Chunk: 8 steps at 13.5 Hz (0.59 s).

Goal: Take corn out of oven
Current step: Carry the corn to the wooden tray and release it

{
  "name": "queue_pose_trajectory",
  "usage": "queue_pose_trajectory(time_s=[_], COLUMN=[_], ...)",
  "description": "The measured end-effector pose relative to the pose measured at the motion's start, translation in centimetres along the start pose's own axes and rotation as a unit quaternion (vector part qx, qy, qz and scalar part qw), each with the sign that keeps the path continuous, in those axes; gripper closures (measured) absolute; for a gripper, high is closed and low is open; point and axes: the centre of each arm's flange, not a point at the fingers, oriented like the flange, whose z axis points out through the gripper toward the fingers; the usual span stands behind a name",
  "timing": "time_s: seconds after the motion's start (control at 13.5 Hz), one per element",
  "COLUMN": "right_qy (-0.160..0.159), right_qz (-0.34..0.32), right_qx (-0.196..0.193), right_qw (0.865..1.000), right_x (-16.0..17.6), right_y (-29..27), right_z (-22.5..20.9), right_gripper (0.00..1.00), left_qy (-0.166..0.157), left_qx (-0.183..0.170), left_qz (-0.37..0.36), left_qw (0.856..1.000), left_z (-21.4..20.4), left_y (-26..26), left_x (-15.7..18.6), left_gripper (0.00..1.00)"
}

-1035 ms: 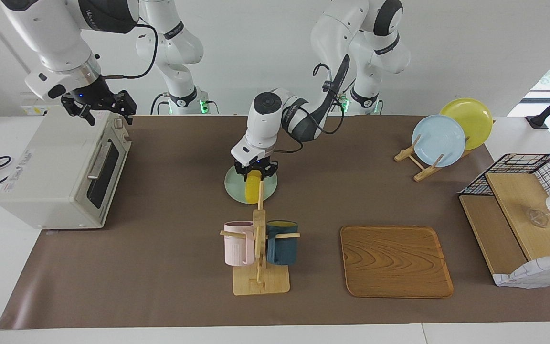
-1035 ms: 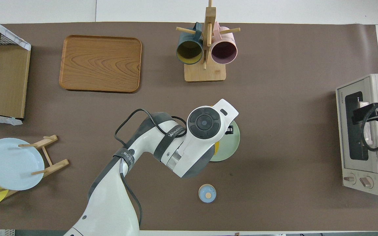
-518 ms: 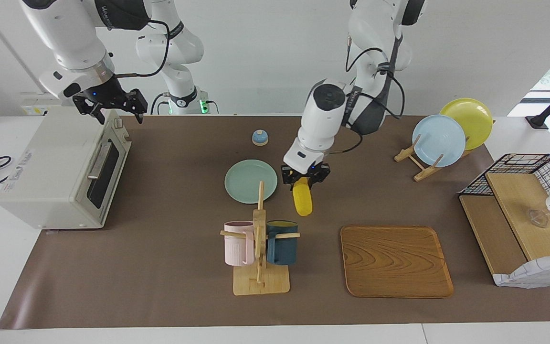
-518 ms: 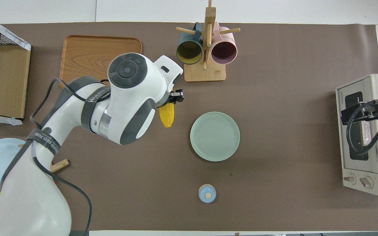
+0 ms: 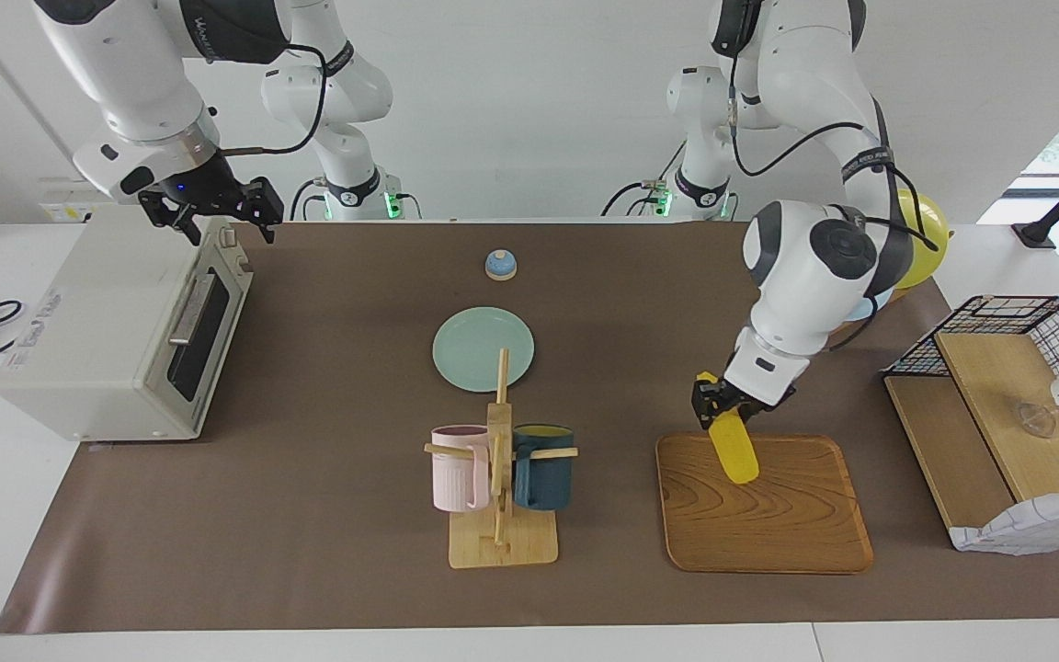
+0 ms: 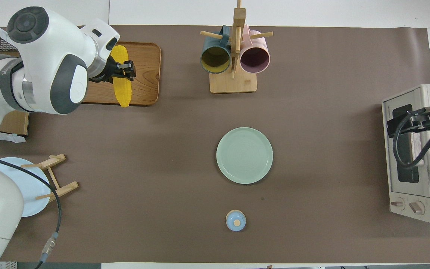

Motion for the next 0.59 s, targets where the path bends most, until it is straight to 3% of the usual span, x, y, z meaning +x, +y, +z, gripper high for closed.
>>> queue_pose_trajectory(time_s=[0.37,0.59], right_qy=[0.000,0.001], right_qz=[0.007,0.007], right_qx=[0.006,0.007], right_qw=[1.000,1.000], right_x=[0.0,0.1], right_y=[0.7,0.7], right_z=[0.1,0.1], right_gripper=[0.00,0.00], left_qy=[0.017,0.021], left_qx=[0.000,-0.002], left_qz=[-0.014,-0.012], left_qw=[1.000,1.000], left_z=[5.4,7.4], left_y=[-4.8,-5.3], left_x=[6.5,7.5], left_gripper=[0.45,0.45])
